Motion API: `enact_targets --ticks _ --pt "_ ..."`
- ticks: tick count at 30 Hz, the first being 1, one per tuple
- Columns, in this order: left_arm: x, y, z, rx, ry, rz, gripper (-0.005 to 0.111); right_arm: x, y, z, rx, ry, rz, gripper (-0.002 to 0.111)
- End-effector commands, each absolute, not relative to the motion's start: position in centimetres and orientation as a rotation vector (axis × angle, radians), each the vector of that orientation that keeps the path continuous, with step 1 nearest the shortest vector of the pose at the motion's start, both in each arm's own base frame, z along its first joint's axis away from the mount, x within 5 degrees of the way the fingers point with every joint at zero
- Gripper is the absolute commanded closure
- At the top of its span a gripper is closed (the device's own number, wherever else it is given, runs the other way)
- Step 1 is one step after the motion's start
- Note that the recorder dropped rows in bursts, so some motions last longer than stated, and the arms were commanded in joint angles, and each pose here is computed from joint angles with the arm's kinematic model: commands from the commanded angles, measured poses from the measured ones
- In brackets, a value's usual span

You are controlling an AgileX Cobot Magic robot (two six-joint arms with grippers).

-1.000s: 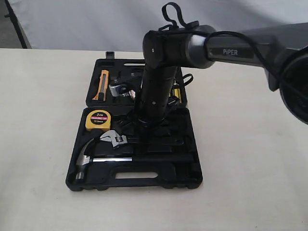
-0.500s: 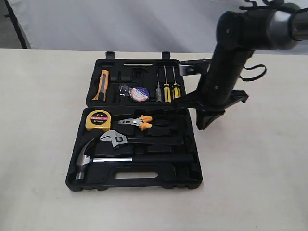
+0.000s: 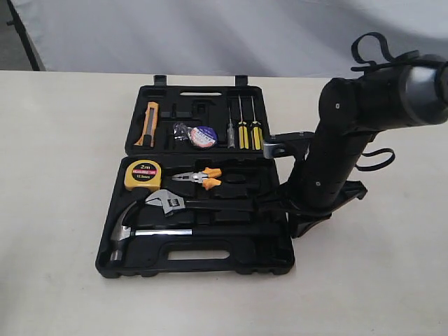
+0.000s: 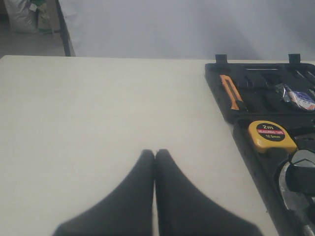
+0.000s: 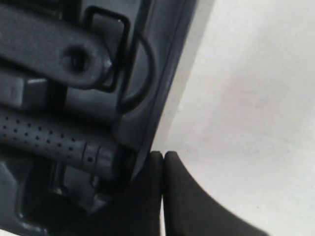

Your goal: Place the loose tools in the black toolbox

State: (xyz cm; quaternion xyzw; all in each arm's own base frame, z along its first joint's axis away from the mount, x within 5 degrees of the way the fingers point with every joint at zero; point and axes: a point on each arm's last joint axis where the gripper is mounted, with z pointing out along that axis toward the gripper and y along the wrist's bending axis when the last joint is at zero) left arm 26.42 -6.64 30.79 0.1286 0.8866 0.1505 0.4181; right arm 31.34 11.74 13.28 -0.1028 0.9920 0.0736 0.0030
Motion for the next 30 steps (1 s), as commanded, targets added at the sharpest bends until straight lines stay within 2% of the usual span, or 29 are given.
enact_targets --ticks 1,9,19,30 --pt "26.3 -6.6 30.7 0.306 2.223 0.348 0.105 31.6 11.2 13.7 -0.286 3.089 0.239 0.108" --pt "26.3 -6.6 30.7 0.306 2.223 0.348 0.105 31.9 8.4 16.4 -0.150 3.034 0.250 0.108" --pt "26.3 -6.6 30.7 0.306 2.223 0.348 0.105 30.3 9.9 13.5 -0.150 3.090 0.262 0.108" --pt "26.3 -6.6 30.7 0.306 2.223 0.348 0.105 29.9 11.0 13.6 -0.186 3.091 0.289 0.108"
